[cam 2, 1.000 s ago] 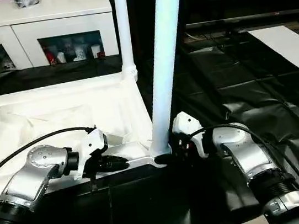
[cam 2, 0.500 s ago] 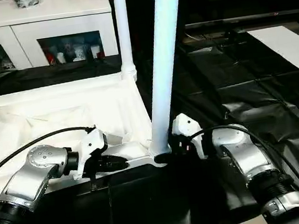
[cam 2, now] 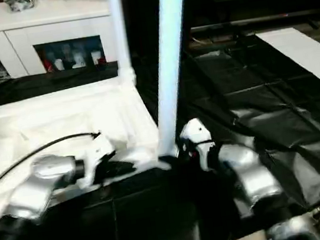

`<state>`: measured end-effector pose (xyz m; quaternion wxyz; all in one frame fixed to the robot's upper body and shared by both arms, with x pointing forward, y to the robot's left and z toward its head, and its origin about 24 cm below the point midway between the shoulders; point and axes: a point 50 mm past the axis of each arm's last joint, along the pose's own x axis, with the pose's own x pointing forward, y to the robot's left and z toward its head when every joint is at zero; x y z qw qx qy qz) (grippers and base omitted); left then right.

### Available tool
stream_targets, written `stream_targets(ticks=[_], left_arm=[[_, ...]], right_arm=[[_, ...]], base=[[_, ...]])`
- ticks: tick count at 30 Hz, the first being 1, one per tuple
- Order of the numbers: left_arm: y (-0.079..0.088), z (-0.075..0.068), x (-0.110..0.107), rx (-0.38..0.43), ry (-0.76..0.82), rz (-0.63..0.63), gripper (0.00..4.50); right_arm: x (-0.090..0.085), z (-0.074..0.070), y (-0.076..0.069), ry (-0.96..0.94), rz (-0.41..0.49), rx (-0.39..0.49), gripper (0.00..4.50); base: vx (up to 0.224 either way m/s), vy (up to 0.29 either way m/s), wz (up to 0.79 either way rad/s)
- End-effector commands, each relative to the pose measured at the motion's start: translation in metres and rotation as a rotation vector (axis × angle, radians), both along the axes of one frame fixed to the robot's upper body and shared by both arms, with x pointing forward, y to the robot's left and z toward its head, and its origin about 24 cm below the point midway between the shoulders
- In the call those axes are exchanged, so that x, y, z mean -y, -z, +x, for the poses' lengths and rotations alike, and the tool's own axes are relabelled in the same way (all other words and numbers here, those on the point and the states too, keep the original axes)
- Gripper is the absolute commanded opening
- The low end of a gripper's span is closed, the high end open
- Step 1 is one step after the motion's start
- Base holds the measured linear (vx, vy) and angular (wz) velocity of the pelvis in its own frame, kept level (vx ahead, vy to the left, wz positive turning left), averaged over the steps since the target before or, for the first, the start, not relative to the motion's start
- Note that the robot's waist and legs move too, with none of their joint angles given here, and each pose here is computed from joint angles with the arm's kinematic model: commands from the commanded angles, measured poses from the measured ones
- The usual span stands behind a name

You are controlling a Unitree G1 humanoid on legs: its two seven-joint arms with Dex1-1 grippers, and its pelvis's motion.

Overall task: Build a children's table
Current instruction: Rotate leg to tighten

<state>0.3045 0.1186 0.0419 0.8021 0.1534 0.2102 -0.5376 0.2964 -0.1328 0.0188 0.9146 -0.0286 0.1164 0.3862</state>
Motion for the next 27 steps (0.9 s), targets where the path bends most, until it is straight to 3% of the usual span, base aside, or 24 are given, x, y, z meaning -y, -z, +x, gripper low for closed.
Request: stream_targets(ticks=[1,4,6,7,10,13,17,18,22,23,27], left_arm=[[0.02,-0.007,0.03,-0.054,-0.002,0.022,0.0],[0.024,0.0,0.047,-0.039,-0.13,0.007,0.0],[0.025,0.001,0.051,-0.039,-0.155,0.003,0.0],[0.026,0.002,0.058,-0.032,-0.176,0.001,0.0],[0.026,0.003,0.062,-0.027,-0.177,-0.001,0.0],[0.024,0.003,0.062,-0.021,-0.153,-0.005,0.0],[0.024,0.002,0.056,-0.017,-0.116,0.004,0.0],[0.024,0.001,0.053,-0.009,-0.099,0.002,0.0],[0.024,-0.001,0.04,-0.014,-0.069,0.006,0.0],[0.024,-0.001,0.038,-0.016,-0.065,0.008,0.0],[0.023,-0.002,0.03,-0.017,-0.049,0.013,0.0]], right_arm=[[-0.048,-0.007,-0.002,-0.093,0.109,-0.028,2.61],[-0.062,0.0,0.005,0.076,0.098,-0.056,2.61],[-0.066,0.003,0.004,0.109,0.098,-0.051,2.61],[-0.074,0.01,-0.004,0.151,0.118,-0.019,2.61],[-0.079,0.013,-0.008,0.158,0.126,-0.002,2.61],[-0.081,0.012,-0.01,0.115,0.054,0.053,2.61],[-0.069,0.011,-0.006,0.115,0.044,0.044,2.61],[-0.059,0.013,-0.004,0.135,0.048,0.029,3.09],[-0.026,0.02,-0.009,0.153,-0.026,0.069,3.28],[-0.022,0.021,-0.01,0.153,-0.036,0.077,3.58],[-0.008,0.021,-0.018,0.075,-0.059,0.103,3.82]], base=[[0.0,0.0,0.0],[0.0,0.0,0.0],[0.0,0.0,0.0],[0.0,0.0,0.0],[0.0,0.0,0.0],[0.0,0.0,0.0],[0.0,0.0,0.0],[0.0,0.0,0.0],[0.0,0.0,0.0],[0.0,0.0,0.0],[0.0,0.0,0.0]])
